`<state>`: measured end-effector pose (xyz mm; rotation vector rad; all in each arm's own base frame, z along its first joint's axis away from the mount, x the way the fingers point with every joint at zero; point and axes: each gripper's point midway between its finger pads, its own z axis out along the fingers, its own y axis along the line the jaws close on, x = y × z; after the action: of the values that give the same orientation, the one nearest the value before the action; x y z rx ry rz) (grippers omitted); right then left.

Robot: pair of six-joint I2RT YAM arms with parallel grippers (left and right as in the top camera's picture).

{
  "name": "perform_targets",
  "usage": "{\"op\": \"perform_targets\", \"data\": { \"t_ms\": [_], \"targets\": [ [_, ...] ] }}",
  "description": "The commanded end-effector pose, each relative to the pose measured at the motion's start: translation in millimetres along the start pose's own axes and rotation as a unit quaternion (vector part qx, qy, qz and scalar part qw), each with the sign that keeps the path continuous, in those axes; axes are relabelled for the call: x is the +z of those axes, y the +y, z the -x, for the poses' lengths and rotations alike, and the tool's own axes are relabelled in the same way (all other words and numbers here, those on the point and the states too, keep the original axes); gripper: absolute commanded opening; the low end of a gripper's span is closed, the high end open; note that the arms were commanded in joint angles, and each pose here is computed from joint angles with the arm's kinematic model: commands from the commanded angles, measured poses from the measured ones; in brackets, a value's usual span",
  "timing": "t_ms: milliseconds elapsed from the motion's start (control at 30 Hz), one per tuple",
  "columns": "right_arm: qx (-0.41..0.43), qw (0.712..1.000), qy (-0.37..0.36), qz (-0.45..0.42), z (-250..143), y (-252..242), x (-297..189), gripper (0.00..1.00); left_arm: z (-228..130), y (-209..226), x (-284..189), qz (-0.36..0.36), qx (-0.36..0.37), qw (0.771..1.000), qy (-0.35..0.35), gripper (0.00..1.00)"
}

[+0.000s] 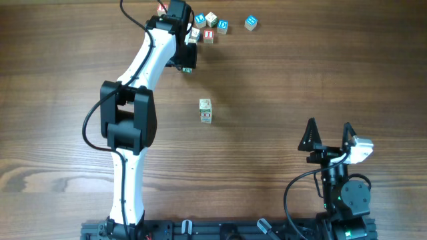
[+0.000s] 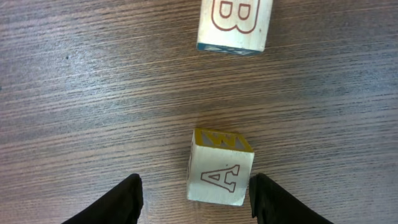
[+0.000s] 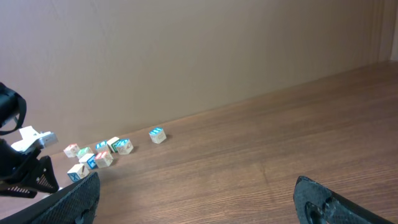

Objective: Form a tower
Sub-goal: 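Align the left gripper over a yellow-lettered A block and grasp it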

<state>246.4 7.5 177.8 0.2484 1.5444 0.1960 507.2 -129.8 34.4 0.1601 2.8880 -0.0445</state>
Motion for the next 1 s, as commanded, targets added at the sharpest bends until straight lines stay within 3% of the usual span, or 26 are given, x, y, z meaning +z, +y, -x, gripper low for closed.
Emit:
{"op": "perform_targets", "data": {
  "t_ms": [0,133,400,600,967],
  "targets": [
    [-0.008,1.0,-0.007,-0.007,3,-3,0,1.0,1,-3,-8,-0.011,0.023,1.0,-0.007,0.58],
    [-0.007,1.0,-0.007,-0.007,3,-3,0,1.0,-10,-2,10,-0.009,0.023,1.0,0.001,0.59],
    [-0.007,1.0,-0.007,-0.007,3,-3,0,1.0,-3,-3,20,-0.012,0.023,0.999,-0.022,0.4],
    [-0.008,1.0,-0.007,-0.007,3,-3,0,1.0,5,-5,19,-0.015,0.022,0.999,-0.039,0.47],
    [-0.008,1.0,-0.007,-0.007,3,-3,0,1.0,14,-6,6,-0.017,0.02,0.998,-0.058,0.45]
  ]
}}
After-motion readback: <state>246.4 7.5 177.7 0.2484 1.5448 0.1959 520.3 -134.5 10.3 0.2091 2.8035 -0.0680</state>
